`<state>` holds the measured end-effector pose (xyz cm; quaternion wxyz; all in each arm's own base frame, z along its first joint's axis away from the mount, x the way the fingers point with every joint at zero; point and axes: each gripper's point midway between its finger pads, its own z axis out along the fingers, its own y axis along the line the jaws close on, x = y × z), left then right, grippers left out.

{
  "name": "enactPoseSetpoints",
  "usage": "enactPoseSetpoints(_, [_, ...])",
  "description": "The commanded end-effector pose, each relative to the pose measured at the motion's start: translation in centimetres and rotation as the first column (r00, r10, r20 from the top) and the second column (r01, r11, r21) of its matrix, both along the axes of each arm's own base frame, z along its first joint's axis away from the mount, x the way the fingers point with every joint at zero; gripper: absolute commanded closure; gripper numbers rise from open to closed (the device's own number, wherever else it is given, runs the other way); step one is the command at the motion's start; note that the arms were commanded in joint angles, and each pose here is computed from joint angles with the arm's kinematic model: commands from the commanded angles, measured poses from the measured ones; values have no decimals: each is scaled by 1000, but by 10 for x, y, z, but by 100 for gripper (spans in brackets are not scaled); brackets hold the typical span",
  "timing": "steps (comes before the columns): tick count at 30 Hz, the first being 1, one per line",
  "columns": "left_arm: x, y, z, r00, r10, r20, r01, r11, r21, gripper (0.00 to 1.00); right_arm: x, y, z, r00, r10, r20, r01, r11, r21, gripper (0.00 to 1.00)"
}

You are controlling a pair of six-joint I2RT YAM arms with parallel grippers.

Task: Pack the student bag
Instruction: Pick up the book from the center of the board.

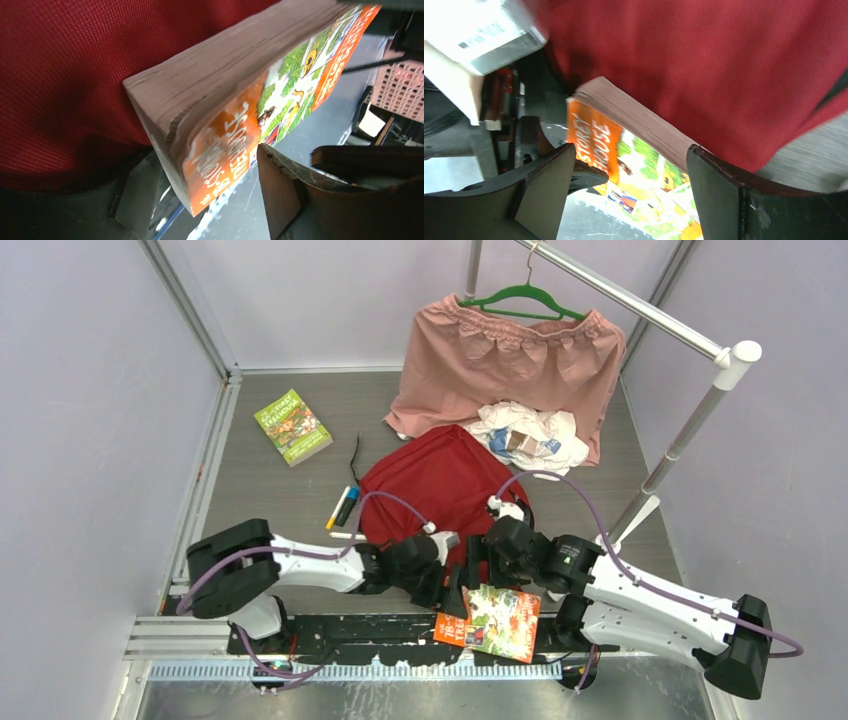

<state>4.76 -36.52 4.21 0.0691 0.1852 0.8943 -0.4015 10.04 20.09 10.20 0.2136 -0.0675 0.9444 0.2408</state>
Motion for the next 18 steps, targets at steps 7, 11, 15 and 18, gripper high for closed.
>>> enactPoseSetpoints(7, [28,-41,17,988,103,116,-91,990,-106,32,6,-6,17,992,-123,25,120,988,96,13])
enactPoseSetpoints(11, [29,-33,23,985,96,141,-84,993,-85,32,0,-9,8,992,-122,-9,122,990,72,13])
enactPoseSetpoints(15, [23,-40,32,990,81,113,-65,989,-136,32,-1,-9,5,993,-118,-19,119,991,57,13])
enactPoseSetpoints(18, [18,-51,39,995,70,76,-54,979,-198,40,2,-9,8,992,-123,-8,124,991,58,13])
